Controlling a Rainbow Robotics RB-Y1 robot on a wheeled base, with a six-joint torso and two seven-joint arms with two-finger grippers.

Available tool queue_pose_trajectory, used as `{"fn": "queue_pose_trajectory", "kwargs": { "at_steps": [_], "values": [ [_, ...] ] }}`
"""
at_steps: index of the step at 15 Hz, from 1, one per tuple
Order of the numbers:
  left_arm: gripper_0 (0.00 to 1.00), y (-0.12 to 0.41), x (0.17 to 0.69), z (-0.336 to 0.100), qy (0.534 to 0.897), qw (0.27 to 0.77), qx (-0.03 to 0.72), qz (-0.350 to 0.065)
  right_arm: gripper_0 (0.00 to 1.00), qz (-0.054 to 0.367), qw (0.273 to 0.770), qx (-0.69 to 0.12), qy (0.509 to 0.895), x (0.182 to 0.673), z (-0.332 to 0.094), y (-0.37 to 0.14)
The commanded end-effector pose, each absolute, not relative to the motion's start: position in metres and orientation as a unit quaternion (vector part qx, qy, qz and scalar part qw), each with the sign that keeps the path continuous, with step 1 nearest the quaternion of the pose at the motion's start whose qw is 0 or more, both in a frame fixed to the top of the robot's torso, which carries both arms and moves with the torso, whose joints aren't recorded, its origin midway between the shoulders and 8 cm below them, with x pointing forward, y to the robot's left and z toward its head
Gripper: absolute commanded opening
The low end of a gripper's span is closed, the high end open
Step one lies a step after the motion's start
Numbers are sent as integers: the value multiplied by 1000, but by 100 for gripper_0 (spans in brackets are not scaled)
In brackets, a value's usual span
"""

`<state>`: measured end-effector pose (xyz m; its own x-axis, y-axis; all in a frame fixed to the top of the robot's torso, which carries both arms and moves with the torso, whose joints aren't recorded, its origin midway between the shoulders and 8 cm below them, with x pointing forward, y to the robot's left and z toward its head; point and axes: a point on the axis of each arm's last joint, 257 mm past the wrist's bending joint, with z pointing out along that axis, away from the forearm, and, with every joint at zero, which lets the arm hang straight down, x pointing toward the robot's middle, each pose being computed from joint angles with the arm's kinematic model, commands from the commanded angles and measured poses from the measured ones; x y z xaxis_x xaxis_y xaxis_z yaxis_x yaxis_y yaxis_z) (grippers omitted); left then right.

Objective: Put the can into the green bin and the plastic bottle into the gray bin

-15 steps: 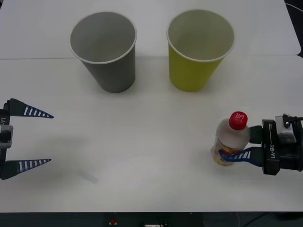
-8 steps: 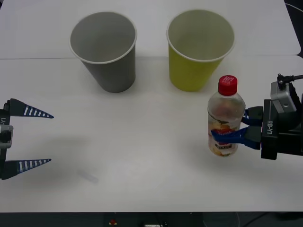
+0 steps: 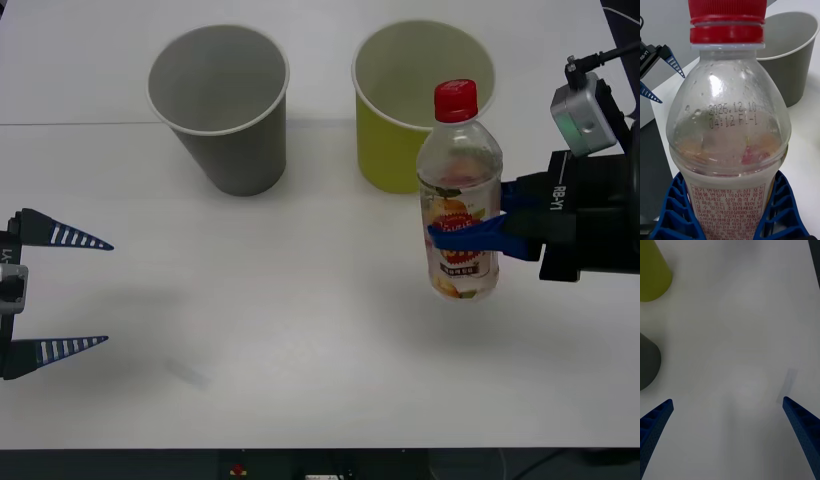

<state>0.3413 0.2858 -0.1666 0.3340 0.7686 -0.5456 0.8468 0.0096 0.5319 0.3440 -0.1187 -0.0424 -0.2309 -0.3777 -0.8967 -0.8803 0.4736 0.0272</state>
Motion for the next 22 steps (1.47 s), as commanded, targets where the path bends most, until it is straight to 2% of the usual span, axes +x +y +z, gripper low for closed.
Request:
{"fn": "queue_pose_trajectory", "kwargs": {
  "at_steps": [1,6,11,15,22],
  "values": [
    [100,286,341,-167,575,417,702,-47,0,259,451,-441,731,355,-26,-112],
    [100,286,341,-167,575,417,702,-47,0,252,462,-474,706,388,10,-82],
    [100,286,341,-167,575,417,702,-47,0,237,454,-496,701,427,37,-49],
    [100,286,341,-167,575,417,702,-47,0,233,442,-499,708,464,55,-13],
    [100,286,341,-167,575,417,702,-47,0,208,407,-480,749,533,69,54]
  ]
}}
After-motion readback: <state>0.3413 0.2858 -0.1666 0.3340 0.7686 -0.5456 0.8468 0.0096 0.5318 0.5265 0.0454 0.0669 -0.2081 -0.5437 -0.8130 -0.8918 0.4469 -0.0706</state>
